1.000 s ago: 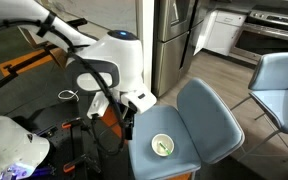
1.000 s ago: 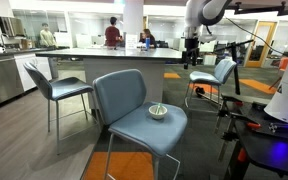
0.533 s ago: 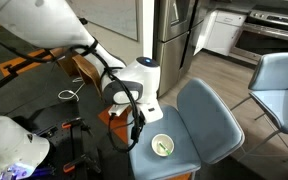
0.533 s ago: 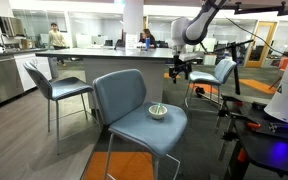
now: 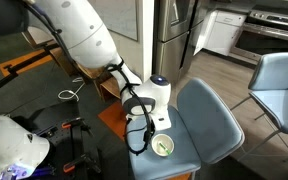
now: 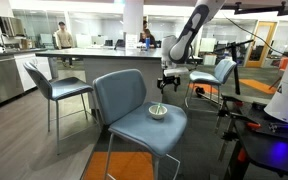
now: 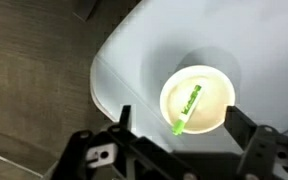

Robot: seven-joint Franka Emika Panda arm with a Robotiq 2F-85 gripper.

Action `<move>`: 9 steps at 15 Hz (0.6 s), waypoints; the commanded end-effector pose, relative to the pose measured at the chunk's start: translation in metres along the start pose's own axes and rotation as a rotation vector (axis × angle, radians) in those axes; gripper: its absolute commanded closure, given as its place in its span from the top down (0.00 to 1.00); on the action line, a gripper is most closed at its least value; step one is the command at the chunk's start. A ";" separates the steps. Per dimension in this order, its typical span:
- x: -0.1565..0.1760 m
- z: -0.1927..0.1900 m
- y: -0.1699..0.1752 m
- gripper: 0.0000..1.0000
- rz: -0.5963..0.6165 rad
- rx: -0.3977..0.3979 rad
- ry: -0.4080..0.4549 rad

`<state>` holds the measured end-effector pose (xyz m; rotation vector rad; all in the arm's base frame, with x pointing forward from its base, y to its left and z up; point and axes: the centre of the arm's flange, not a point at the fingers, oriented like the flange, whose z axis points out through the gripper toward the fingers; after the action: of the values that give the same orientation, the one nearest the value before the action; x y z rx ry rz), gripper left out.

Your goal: Remove the green marker from the white bowl and put it on the blue chair

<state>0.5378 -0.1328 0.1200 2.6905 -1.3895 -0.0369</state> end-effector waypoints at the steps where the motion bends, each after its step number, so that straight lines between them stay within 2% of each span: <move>1: 0.023 0.023 -0.030 1.00 0.062 0.032 0.016; 6: 0.043 0.050 -0.059 1.00 0.158 0.039 0.013; 9: 0.049 0.068 -0.064 1.00 0.217 0.028 0.004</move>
<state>0.5995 -0.1396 0.0592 2.6140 -1.5974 0.0282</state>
